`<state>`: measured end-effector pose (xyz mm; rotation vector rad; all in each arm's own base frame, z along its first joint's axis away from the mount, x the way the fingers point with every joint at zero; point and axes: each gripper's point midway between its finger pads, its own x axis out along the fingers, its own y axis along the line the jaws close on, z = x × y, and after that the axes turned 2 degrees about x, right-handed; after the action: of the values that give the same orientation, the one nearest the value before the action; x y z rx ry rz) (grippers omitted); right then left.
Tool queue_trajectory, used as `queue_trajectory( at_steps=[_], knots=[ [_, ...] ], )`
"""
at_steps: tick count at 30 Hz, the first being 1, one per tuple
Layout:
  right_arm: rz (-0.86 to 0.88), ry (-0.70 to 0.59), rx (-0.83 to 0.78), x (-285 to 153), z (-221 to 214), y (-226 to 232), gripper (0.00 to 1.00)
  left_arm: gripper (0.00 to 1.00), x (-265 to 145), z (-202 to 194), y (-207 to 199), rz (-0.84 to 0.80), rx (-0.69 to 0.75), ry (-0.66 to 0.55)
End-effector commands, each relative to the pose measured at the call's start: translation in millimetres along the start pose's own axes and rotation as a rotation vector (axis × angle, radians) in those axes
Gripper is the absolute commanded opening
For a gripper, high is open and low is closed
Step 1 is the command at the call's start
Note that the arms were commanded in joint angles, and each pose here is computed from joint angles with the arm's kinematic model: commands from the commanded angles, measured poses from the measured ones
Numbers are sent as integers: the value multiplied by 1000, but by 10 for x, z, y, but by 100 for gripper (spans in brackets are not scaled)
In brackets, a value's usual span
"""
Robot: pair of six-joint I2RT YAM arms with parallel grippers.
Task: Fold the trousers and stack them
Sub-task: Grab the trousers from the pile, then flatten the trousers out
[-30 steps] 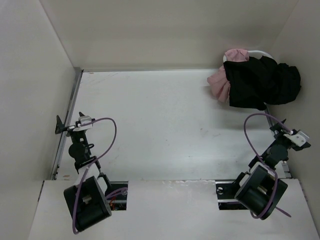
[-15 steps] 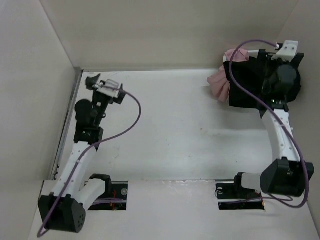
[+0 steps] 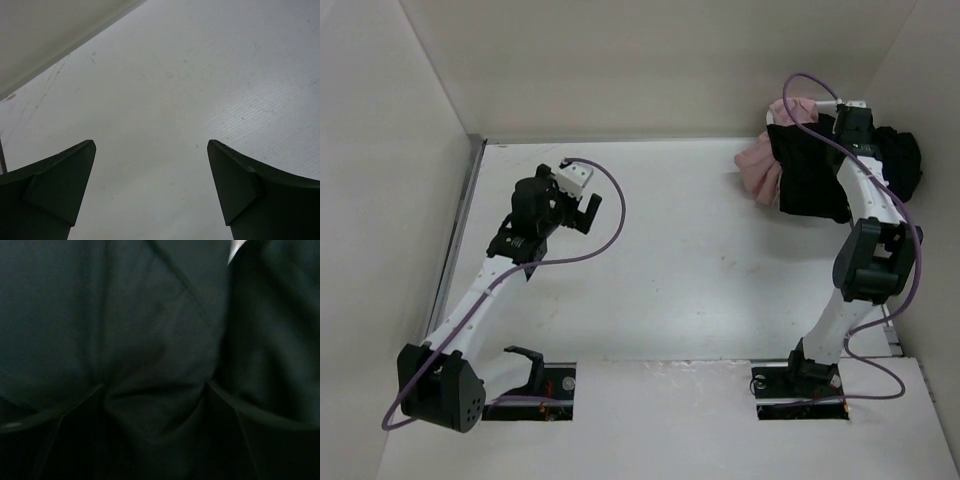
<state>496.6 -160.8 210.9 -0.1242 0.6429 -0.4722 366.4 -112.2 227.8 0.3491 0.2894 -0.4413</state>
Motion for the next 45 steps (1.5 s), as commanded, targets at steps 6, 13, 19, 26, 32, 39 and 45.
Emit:
queue_trajectory(
  at_steps=[6,13,19,26,32,39,45],
  knots=[
    [-82,-79,71,-511,428,-260,0,100,-219,215,183,83,-2,-117],
    [-107,-430,27,-1908,1501,-15,0,100,-271,236,247,105,6,-138],
    [132,-711,-77,-3341,1965,1557,0,100,-392,195,501,181,-38,-150],
    [391,-1004,118,-4759,2342,2660,3,100,-837,458,1376,399,-146,-245],
    [446,-867,-82,-4228,1568,3481,78,100,-1177,478,1916,484,-220,-294],
    [708,-575,-81,-3826,522,3813,92,100,-1106,-93,1890,447,-105,-98],
    [1095,-168,57,-3716,-349,4256,100,100,-528,-1118,1457,205,9,301]
  ],
)
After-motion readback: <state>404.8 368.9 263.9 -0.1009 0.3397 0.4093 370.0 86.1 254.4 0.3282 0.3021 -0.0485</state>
